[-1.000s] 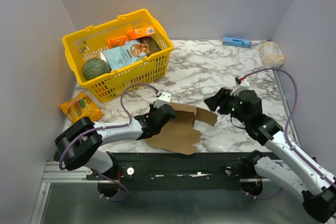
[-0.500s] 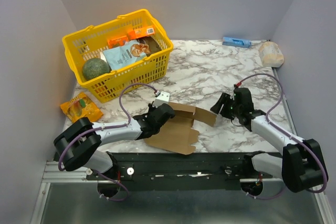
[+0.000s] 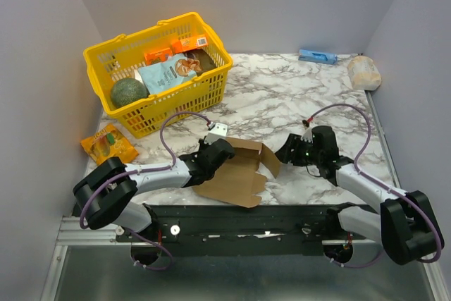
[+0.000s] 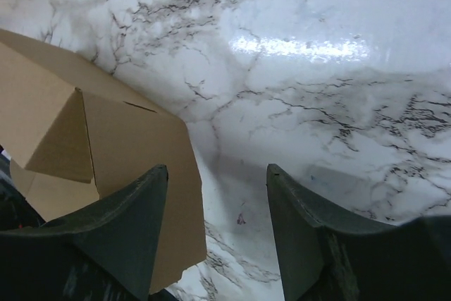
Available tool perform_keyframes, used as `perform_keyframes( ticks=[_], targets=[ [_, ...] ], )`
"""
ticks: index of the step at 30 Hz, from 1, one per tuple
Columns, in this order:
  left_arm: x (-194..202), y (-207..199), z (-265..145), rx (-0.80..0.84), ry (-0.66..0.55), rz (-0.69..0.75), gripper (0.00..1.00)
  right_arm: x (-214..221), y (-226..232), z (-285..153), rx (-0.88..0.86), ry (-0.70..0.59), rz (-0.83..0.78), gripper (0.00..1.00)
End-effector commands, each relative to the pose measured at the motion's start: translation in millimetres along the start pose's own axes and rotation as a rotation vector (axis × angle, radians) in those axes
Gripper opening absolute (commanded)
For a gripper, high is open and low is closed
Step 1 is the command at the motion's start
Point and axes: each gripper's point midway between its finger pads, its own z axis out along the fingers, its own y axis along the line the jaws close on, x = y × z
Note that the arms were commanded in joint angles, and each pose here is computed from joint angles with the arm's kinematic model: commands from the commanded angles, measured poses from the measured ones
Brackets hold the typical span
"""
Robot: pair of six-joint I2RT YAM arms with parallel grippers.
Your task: Fold the paper box
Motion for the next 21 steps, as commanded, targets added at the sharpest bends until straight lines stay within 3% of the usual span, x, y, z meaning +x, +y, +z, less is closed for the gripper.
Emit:
perform_keyframes(
  ticks=[1, 10, 21],
  targets=[
    [6, 7, 1, -0.032, 0.028, 0.034, 0.20, 0, 31, 3, -0.122, 0.031, -0.088, 0.66],
    [6, 8, 1, -0.030, 0.029, 0.034, 0.20, 15, 66, 4, -0.226, 0.036, -0.146, 0.65],
    [6, 8, -2, -0.021, 0.022, 0.027, 0.20, 11, 76, 23, -0.264, -0.012, -0.224, 0.66]
  ],
)
